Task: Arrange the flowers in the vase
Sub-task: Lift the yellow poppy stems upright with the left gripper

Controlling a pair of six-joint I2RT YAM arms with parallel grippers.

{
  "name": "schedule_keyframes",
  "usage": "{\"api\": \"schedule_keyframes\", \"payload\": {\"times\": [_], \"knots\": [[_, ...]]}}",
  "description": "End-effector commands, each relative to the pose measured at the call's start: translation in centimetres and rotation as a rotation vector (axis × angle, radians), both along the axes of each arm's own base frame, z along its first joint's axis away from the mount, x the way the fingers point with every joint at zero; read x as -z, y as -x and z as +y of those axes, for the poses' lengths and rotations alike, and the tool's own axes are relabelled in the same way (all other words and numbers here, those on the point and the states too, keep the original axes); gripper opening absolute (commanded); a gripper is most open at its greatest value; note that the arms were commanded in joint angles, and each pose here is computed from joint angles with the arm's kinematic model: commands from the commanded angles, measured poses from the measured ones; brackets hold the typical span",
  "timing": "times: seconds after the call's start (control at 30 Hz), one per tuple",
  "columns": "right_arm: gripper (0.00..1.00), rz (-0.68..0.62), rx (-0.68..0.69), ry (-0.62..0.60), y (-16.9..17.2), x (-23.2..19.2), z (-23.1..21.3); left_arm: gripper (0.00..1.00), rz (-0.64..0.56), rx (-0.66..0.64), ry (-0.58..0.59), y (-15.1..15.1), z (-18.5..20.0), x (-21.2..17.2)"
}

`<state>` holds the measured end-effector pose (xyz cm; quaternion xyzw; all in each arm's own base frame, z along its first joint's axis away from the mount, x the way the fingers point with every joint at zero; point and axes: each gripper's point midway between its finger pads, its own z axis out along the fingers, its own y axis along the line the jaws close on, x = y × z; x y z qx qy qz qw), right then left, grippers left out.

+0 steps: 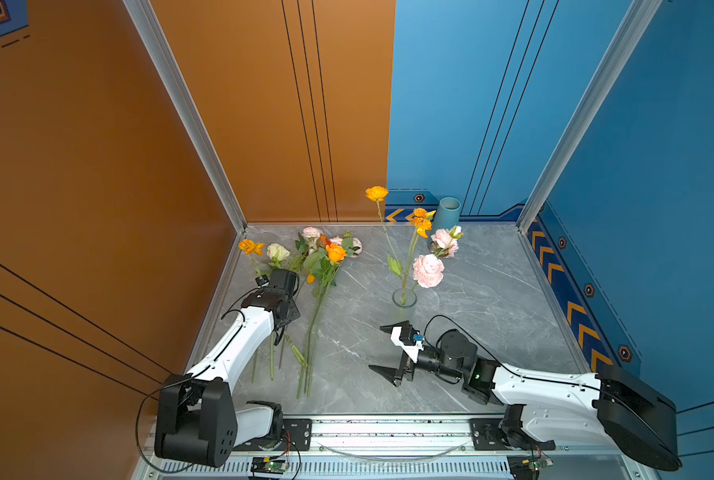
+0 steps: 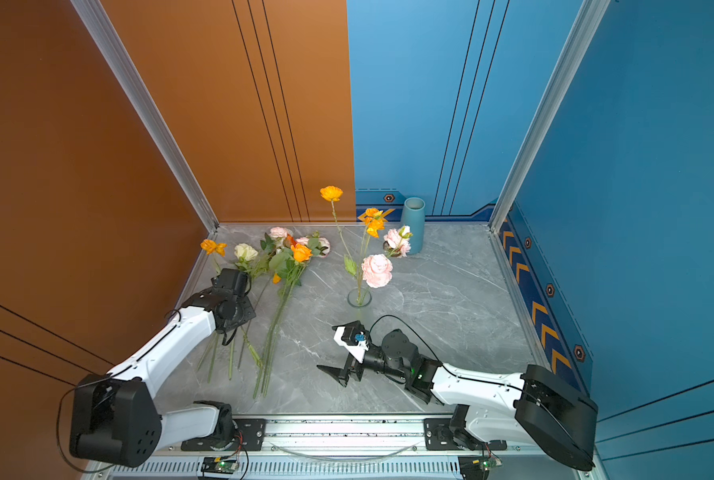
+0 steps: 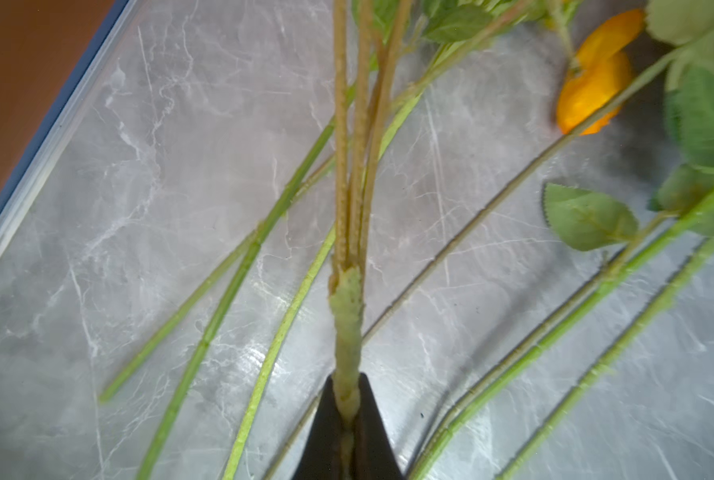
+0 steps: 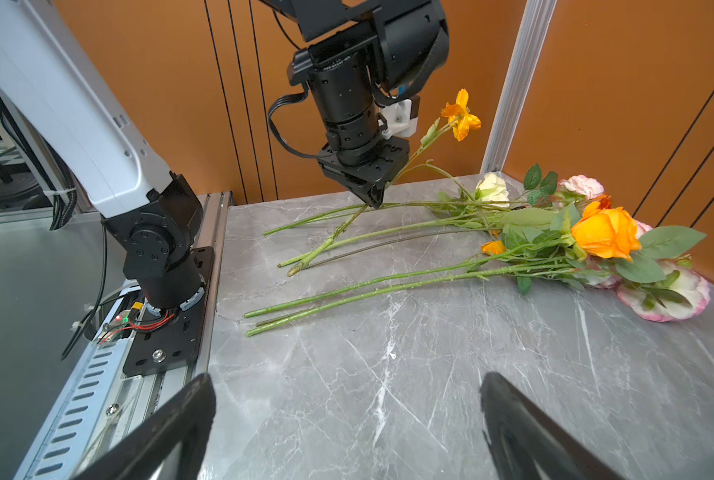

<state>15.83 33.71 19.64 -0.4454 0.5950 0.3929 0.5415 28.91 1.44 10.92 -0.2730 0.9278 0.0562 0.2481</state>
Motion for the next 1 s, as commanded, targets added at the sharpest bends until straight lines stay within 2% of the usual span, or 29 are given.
{"api": "schedule_keyframes", "payload": {"times": [0.0,0.13,0.3,0.5,0.67,0.9,0.97], "knots": [[1.0,-0.002,-0.01,-0.057,0.1,-1.6,-0.2,0.0,0.018,0.081,0.083,-0.2,-1.5,-0.5],[1.0,-0.003,-0.004,-0.058,0.0,-1.6,-0.4,0.0,0.001,0.17,0.11,-0.7,-2.9,-1.4],[1.0,-0.001,-0.002,-0.057,-0.1,-1.5,-0.5,0.0,-0.096,0.253,0.116,-0.9,-4.0,-4.6],[1.0,0.003,-0.003,-0.066,-0.1,-1.7,-0.5,0.0,-0.279,0.272,0.124,-0.1,-3.9,-10.6],[1.0,0.005,-0.004,-0.069,-0.2,-1.7,-0.5,0.0,-0.3,0.295,0.107,0.1,-3.8,-13.4],[1.0,0.007,0.0,-0.071,-0.3,-1.7,-0.6,0.0,-0.371,0.26,0.001,-0.1,-2.0,-16.4],[1.0,0.009,-0.001,-0.071,-0.3,-1.7,-0.6,0.0,-0.38,0.284,0.02,-0.1,-2.6,-16.6]]}}
